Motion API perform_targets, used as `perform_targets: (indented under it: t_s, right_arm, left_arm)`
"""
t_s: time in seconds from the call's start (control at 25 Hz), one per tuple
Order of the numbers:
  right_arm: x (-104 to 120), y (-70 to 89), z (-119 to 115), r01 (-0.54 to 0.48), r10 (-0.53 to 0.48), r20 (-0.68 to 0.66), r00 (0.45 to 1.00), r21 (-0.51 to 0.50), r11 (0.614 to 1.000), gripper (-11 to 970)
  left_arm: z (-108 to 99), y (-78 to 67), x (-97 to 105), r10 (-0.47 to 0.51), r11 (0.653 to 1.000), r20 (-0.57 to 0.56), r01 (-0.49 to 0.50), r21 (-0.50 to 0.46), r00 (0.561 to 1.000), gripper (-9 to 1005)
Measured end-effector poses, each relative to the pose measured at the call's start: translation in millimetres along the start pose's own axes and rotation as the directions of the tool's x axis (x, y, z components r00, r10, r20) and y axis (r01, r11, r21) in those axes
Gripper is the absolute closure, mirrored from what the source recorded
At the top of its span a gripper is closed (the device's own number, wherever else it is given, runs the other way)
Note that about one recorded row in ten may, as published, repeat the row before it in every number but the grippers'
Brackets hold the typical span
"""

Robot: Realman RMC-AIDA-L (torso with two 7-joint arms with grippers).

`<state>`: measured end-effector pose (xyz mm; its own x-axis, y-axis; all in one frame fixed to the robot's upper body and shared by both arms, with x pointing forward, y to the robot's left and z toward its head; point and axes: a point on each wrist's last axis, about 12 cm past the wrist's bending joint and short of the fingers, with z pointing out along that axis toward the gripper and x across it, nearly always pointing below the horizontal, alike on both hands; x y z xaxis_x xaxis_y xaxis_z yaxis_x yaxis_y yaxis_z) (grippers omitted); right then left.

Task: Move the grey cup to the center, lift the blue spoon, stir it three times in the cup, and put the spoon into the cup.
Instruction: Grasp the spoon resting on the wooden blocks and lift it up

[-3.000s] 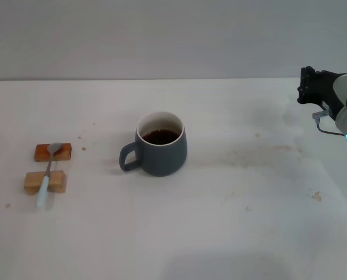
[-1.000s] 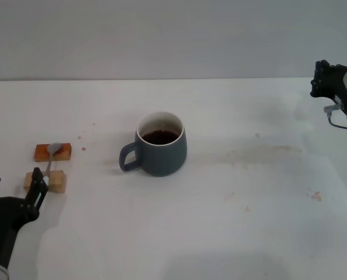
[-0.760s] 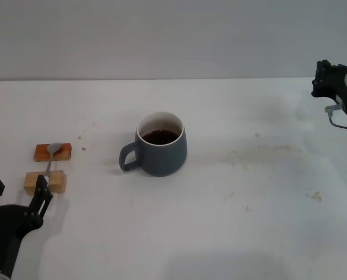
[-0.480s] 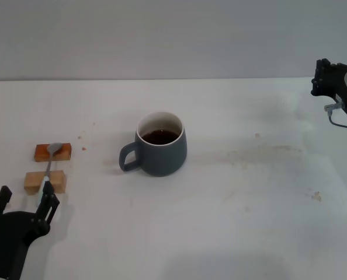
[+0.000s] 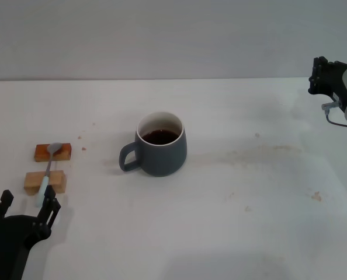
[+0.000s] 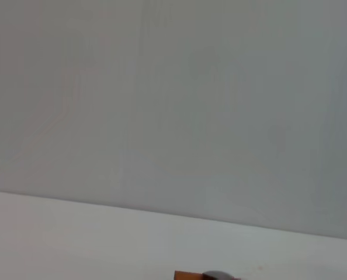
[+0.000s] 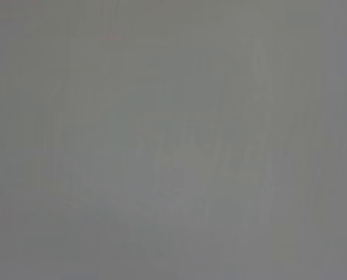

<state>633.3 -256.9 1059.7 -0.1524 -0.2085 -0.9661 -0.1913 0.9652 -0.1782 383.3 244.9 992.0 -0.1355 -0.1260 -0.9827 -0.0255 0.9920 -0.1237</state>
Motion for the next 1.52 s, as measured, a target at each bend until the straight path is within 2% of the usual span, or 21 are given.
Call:
perform_targets:
  t_s: [0.52,1.12,1.52]
  right_arm:
    - [0,2.1,-3,-0.013,0.013,0.011,1.000,-0.003,1.000,921]
    - [-2,2.2,-4,-0.019,0.019,0.025,0.999,-0.003,1.000,921]
    - [-3,2.7,-5,-0.013,0.013,0.027,1.000,-0.007,1.000,922]
  left_arm:
    - [12,1.1,5,0.013,1.000,-0.026,-0.013,0.021,1.000,181]
    - [17,3.7,12,0.031,0.999,-0.057,-0.029,0.027,0.998,183]
    - [16,4.3,13,0.034,0.999,-0.062,-0.033,0.028,0.998,315]
